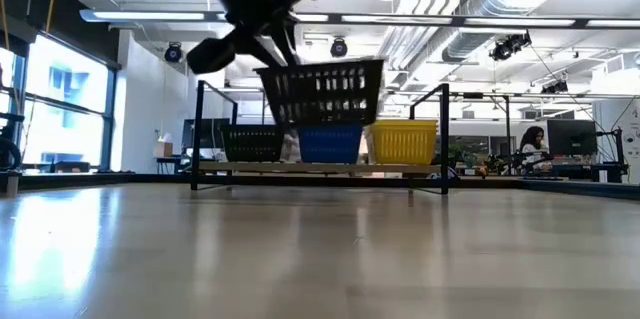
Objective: Stack baskets on shelf by color
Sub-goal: Stack the black bin on top of the black bin on the shelf
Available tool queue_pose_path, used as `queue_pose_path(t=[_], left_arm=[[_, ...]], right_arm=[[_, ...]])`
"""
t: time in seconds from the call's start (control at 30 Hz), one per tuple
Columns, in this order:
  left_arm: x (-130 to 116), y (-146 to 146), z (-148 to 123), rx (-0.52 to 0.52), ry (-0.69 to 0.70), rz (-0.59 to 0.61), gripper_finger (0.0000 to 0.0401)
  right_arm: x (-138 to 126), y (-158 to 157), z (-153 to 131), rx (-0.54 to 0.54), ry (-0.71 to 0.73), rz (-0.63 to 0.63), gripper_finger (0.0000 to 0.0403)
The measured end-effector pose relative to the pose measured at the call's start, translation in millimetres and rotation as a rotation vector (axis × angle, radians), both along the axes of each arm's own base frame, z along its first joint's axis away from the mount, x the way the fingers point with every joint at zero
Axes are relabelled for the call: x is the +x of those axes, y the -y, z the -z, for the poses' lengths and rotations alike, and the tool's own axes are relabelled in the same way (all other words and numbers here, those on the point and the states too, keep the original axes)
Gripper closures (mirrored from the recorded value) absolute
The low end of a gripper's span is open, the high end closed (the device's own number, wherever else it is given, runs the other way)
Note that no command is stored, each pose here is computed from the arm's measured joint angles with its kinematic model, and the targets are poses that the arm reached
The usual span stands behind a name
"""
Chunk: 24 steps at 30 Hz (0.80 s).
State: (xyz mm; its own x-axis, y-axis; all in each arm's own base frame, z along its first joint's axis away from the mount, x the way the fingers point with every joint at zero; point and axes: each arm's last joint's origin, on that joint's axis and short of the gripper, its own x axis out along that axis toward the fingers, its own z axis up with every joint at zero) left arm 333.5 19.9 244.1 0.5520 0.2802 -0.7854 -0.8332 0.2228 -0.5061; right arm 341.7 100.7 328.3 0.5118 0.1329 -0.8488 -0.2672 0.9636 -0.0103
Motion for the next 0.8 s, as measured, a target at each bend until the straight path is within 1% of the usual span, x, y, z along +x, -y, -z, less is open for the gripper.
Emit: queue_pose_path(t=[0.2,0.27,0.4,0.47,0.6,0.8], left_arm=[[-12.3,-10.8,-26.3,0.046,0.097,-0.069,0.0396],[-15.7,-11.2,-32.6,0.053,0.122,-0.087,0.0396],[-20.8,-11.3,-42.3,0.068,0.159,-0.105,0.0396],[-22.2,-11.1,-44.5,0.066,0.169,-0.110,0.0396],[-22.8,-10.6,-45.9,0.066,0.175,-0.110,0.0396],[-22.1,-9.7,-47.2,0.056,0.191,-0.100,0.0396]], right_arm=[[7.6,-2.2,4.2,-0.001,0.028,-0.016,0.0304],[10.3,-2.5,7.2,-0.017,0.029,-0.021,0.0304],[15.4,-2.1,14.8,-0.074,0.022,0.007,0.0304],[17.1,-0.9,17.1,-0.114,0.026,0.036,0.0304],[19.6,2.1,19.9,-0.158,0.028,0.063,0.0304],[23.8,4.6,27.9,-0.173,-0.001,0.076,0.0304]])
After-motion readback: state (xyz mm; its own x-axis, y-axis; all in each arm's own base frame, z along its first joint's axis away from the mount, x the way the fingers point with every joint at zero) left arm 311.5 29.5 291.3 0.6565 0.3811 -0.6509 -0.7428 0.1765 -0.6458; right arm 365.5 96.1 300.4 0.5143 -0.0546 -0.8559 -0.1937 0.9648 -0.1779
